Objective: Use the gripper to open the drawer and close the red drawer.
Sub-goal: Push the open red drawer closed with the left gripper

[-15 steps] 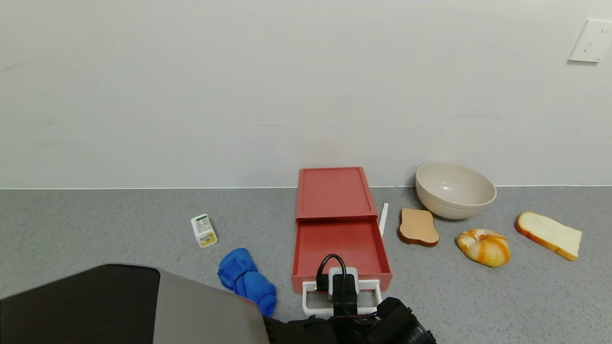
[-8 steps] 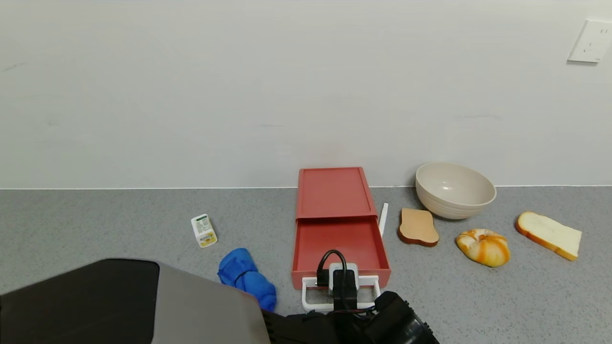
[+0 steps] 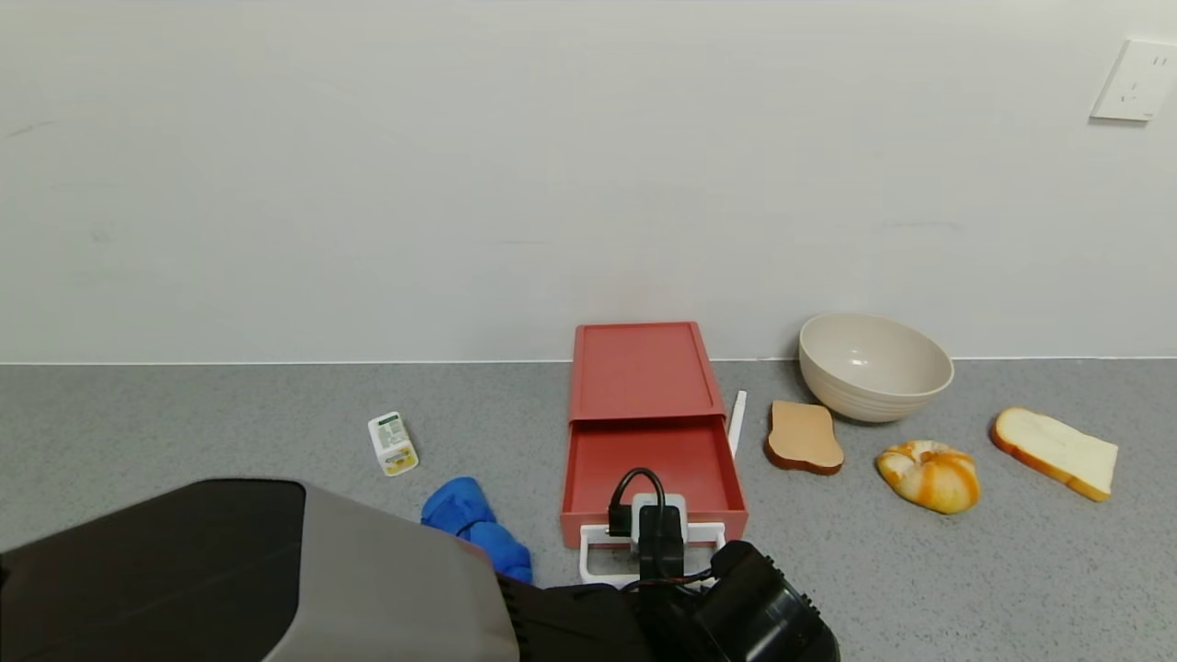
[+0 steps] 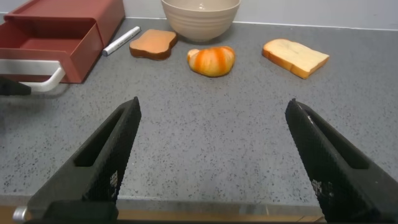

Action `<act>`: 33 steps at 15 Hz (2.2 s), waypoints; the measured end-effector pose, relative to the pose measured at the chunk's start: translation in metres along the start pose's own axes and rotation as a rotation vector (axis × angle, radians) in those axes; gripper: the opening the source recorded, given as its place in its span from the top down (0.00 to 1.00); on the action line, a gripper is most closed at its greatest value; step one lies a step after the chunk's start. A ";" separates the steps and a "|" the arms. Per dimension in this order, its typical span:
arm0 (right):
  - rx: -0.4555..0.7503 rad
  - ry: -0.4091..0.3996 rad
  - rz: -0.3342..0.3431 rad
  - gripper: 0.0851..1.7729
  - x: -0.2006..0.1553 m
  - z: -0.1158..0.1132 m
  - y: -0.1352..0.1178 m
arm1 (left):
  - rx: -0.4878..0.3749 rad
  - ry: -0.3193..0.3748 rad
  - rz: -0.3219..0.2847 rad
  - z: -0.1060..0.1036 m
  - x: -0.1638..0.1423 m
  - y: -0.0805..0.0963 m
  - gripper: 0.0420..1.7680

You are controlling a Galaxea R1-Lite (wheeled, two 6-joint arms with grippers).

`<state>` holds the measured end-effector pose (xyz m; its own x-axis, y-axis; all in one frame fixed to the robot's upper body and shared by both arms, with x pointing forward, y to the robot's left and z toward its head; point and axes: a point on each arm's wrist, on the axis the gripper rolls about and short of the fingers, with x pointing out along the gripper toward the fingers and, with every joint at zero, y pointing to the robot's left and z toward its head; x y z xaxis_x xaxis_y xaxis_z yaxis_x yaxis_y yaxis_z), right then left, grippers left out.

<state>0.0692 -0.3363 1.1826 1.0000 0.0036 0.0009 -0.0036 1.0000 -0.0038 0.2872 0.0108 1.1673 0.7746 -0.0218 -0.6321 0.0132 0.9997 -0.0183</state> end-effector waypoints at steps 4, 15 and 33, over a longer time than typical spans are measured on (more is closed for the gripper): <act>0.000 0.000 0.000 0.04 0.000 0.000 0.000 | -0.008 -0.002 -0.007 0.003 -0.001 0.000 0.03; 0.000 0.000 0.000 0.04 0.000 0.000 0.000 | -0.006 0.055 -0.061 -0.001 -0.009 -0.001 0.03; 0.000 0.000 0.001 0.04 0.000 0.000 0.000 | 0.003 0.032 -0.017 0.010 0.011 -0.001 0.03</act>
<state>0.0691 -0.3363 1.1826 1.0000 0.0045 0.0013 -0.0045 1.0000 -0.0043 0.3016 0.0097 1.1682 0.7535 -0.0388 -0.6563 0.0279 0.9992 -0.0271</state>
